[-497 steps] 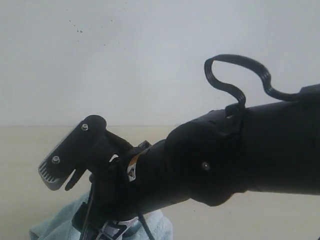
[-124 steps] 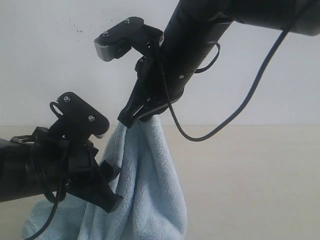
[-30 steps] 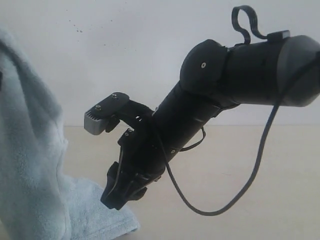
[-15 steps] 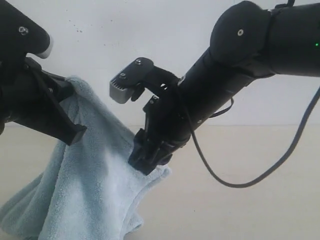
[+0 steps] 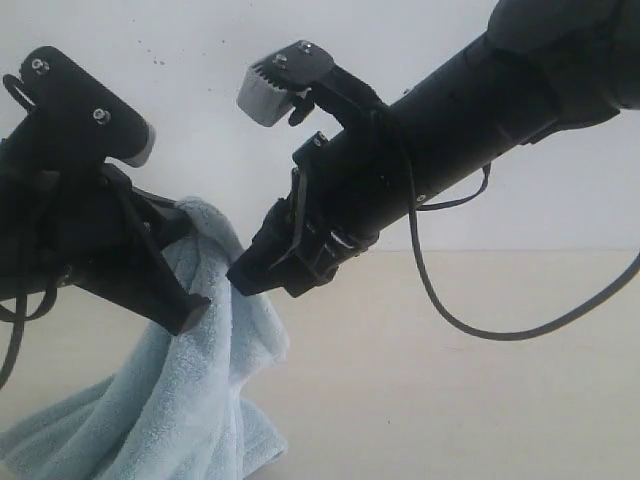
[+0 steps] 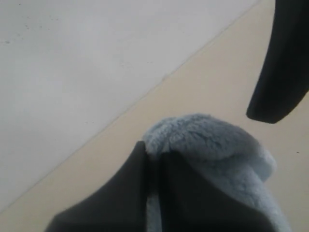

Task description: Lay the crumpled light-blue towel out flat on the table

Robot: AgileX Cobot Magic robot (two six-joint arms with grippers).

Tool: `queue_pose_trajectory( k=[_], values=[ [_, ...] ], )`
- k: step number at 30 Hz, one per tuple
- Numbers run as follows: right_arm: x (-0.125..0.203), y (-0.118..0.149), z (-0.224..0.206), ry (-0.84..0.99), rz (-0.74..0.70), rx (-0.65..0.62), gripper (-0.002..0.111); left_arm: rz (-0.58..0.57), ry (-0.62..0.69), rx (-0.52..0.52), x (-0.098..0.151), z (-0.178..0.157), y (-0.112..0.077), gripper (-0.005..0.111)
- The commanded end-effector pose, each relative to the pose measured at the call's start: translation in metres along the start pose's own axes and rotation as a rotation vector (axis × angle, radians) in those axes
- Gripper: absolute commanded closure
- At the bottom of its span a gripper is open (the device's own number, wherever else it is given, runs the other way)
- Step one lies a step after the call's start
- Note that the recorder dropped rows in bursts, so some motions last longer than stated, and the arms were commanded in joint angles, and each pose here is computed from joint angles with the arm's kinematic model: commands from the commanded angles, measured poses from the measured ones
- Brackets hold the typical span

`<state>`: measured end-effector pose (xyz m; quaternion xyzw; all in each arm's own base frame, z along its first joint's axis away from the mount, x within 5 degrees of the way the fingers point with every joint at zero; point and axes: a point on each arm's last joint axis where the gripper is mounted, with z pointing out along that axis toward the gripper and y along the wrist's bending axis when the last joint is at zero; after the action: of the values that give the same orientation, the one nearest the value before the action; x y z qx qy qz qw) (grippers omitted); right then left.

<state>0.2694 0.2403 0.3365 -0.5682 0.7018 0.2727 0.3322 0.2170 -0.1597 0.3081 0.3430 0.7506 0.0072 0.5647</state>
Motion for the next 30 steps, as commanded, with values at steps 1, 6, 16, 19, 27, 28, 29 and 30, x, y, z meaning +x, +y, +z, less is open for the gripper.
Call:
queue_pose_trajectory(
  k=[1,6,16,19,27,28,29,30],
  values=[
    [-0.003,0.003,-0.003,-0.027,-0.022,-0.02,0.062,-0.006,0.003,0.049,0.003,0.007,-0.007,0.103],
    [-0.004,0.002,-0.003,-0.045,-0.055,0.0,0.062,-0.005,-0.005,0.073,0.002,0.008,-0.01,0.103],
    [-0.006,-0.003,-0.001,-0.064,-0.077,0.039,0.062,-0.052,-0.055,0.171,-0.003,0.006,-0.018,0.103],
    [-0.006,-0.004,-0.001,-0.07,-0.076,0.054,0.063,-0.058,-0.061,0.184,-0.003,0.006,-0.019,0.103],
    [-0.007,-0.005,-0.001,-0.076,-0.07,0.065,0.097,-0.061,-0.087,0.198,-0.007,0.001,-0.019,0.103],
    [-0.007,-0.005,-0.001,-0.076,-0.07,0.065,0.098,-0.062,-0.095,0.196,-0.008,-0.001,-0.018,0.103],
    [-0.007,-0.005,-0.001,-0.077,-0.07,0.068,0.097,-0.06,-0.103,0.193,-0.009,-0.003,-0.017,0.103],
    [-0.007,-0.006,-0.002,-0.079,-0.066,0.073,0.097,-0.062,-0.11,0.189,-0.01,-0.006,-0.015,0.103]
  ],
)
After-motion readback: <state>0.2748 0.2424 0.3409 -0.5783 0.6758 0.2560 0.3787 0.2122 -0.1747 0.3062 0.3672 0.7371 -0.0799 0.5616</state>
